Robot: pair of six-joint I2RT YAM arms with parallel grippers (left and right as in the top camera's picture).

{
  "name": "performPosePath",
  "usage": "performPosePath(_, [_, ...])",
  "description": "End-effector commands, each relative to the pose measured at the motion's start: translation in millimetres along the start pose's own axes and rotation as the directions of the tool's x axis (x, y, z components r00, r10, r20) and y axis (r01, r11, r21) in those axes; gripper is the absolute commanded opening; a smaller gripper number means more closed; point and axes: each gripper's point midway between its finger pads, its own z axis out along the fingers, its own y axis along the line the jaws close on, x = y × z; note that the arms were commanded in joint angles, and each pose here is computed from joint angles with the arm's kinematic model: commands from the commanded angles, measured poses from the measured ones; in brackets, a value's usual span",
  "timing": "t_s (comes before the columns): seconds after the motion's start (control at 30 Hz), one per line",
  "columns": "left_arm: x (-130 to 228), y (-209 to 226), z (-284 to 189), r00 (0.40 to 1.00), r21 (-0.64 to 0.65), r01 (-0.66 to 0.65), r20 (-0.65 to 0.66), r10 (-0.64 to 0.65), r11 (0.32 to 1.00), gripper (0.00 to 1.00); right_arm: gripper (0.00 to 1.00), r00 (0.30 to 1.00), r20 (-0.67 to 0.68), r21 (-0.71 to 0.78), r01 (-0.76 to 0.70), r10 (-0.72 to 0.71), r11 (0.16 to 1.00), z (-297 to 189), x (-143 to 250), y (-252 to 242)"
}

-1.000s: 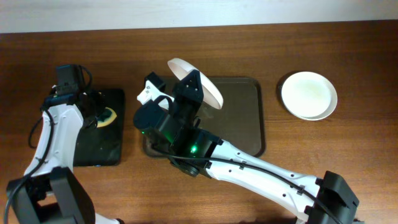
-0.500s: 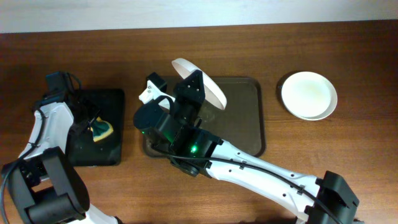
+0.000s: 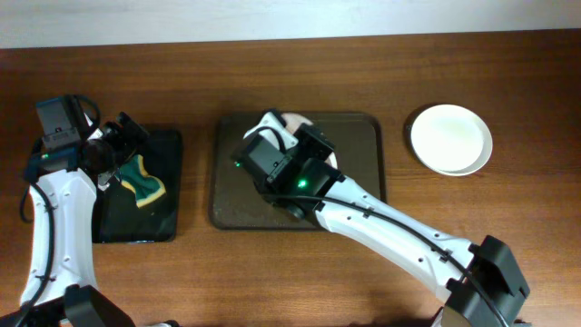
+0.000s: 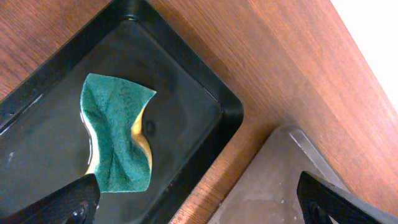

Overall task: Clean dirty plates on tray and stack at the side
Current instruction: 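Lift the last plate with the right gripper and stack it on the side pile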

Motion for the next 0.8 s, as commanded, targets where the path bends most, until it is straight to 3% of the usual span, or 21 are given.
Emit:
performPosePath(0.0, [-1.8,-1.7,-1.2,1.0,0.01,-0.011,0.0,0.011,1.0,0.99,0.04,0.891,0.1,0.015,-0.446,0.442,0.895,-28.3,-13.2,-61.7])
performPosePath(0.13, [-1.8,-1.7,-1.2,1.0,0.01,-0.011,0.0,0.011,1.0,0.99,0.04,0.741,0.032,-0.083,-0.667,0.671,0.741,-7.7,26.3,-135.0])
performPosePath(0.23, [-1.8,-1.7,-1.2,1.0,0.01,-0.011,0.0,0.011,1.0,0.99,0.04,0.514,-0.21,0.015,-0.849,0.832,0.528,41.8,122.1,-172.4])
performPosePath(0.4, [-1.8,-1.7,-1.2,1.0,0.01,-0.011,0.0,0.011,1.0,0.99,0.04,0.181,-0.461,0.149,-0.949,0.869,0.276,119.3,245.7,-174.1])
performPosePath(0.5, [-1.9,-1.7,-1.2,1.0,0.01,-0.011,0.0,0.011,1.0,0.99,0.04,0.059,-0.518,0.25,-0.943,0.853,0.218,157.7,301.0,-164.0])
performPosePath(0.6, [-1.8,-1.7,-1.2,1.0,0.01,-0.011,0.0,0.011,1.0,0.99,0.04,0.002,-0.573,0.308,-0.926,0.819,0.218,190.1,337.1,-138.8])
performPosePath(0.67, [-1.8,-1.7,-1.2,1.0,0.01,-0.011,0.0,0.011,1.0,1.0,0.17,0.023,-0.599,0.285,-0.928,0.801,0.24,202.3,340.4,-127.3])
performPosePath(0.73, [-1.8,-1.7,-1.2,1.0,0.01,-0.011,0.0,0.011,1.0,0.99,0.43,0.108,-0.625,0.178,-0.944,0.773,0.276,208.3,324.5,-119.5])
performPosePath(0.77, [-1.8,-1.7,-1.2,1.0,0.01,-0.011,0.0,0.011,1.0,0.99,0.66,0.119,-0.621,0.158,-0.949,0.774,0.273,207.1,317.2,-120.5])
